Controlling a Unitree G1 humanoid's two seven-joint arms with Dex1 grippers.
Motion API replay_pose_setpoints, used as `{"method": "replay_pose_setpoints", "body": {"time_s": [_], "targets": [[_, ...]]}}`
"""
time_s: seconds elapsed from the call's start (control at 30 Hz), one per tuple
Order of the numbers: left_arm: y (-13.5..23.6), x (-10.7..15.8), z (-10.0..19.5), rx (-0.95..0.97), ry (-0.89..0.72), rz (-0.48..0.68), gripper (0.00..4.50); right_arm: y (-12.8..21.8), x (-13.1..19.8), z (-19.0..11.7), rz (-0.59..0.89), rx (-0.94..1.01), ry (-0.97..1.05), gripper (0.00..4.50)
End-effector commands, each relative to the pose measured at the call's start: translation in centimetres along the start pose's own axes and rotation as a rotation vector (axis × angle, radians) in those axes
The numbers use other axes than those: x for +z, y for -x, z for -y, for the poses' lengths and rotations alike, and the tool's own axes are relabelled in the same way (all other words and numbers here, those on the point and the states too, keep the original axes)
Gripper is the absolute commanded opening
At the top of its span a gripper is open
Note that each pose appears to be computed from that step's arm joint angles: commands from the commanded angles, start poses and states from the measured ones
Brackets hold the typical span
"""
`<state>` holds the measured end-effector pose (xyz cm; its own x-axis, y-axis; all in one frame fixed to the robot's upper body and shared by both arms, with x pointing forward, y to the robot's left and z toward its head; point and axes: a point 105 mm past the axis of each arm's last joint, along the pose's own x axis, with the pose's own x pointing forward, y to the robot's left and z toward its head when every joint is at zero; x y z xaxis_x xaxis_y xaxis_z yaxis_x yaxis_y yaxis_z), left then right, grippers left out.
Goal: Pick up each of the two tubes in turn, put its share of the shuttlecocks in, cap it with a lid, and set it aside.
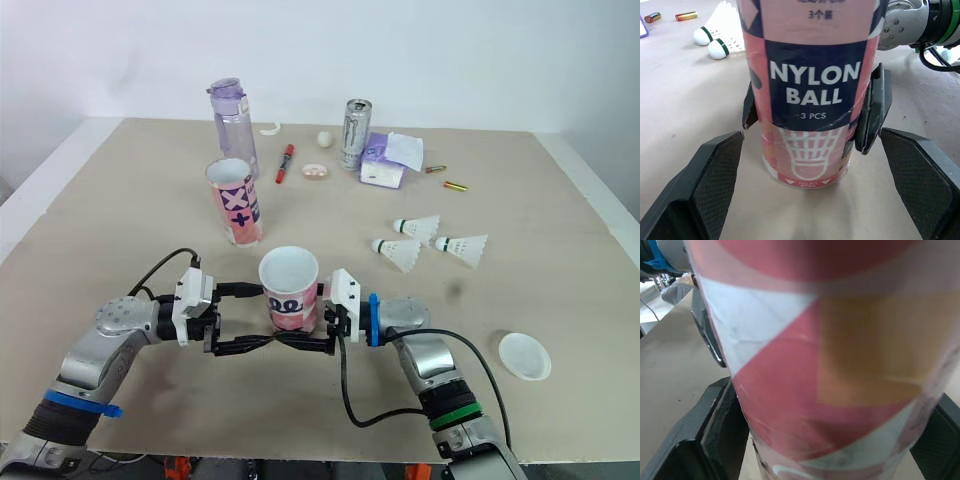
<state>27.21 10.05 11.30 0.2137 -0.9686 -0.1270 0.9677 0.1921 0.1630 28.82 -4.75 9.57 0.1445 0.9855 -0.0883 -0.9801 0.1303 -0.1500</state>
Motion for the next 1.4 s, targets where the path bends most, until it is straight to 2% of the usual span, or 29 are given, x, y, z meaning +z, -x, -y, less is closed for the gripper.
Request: {"method": "replay_pose_setpoints", "body": {"time_s": [0.03, 0.3, 0.33, 0.4, 0.67, 0.77, 0.93, 1.13, 1.3, 1.4], "targets": [[0.1, 0.9, 0.2, 0.0, -0.059, 0.008, 4.5, -0.8, 0.6, 0.1, 0.019, 0.016, 0.039, 4.47], [0.0, 0.9, 0.5, 0.001, -0.07, 0.004, 4.5, -0.8, 0.2, -0.2, 0.008, 0.05, 0.038, 4.47], [-0.1, 0.9, 0.5, 0.001, -0.07, 0.003, 4.5, -0.8, 0.3, -0.1, 0.009, 0.049, 0.039, 4.06], [-0.1, 0.9, 0.5, 0.001, -0.071, 0.002, 4.5, -0.8, 0.4, 0.0, 0.009, 0.043, 0.042, 3.59], [-0.3, 0.9, 0.4, 0.001, -0.077, 0.003, 4.5, -0.2, 0.9, -0.1, 0.008, 0.024, 0.052, 3.59], [-0.5, 1.0, 0.5, -0.009, -0.087, 0.007, 4.5, 1.1, 1.8, -0.1, 0.016, -0.021, 0.064, 3.59], [-1.2, 1.5, 1.1, -0.04, -0.092, 0.027, 4.5, 5.1, 4.8, 0.1, 0.061, -0.225, 0.061, 3.59], [-1.9, 1.6, 1.7, -0.07, -0.088, 0.037, 4.5, 12.9, 7.6, 2.3, 0.084, -0.671, 0.042, 3.59], [-2.1, 1.5, 1.5, -0.071, -0.088, 0.042, 4.5, 24.1, 6.8, 4.6, 0.063, -1.184, 0.022, 3.59], [-2.2, 1.5, 1.4, -0.064, -0.09, 0.045, 4.5, 27.5, 5.4, 4.9, 0.047, -1.322, -0.009, 3.59]]}}
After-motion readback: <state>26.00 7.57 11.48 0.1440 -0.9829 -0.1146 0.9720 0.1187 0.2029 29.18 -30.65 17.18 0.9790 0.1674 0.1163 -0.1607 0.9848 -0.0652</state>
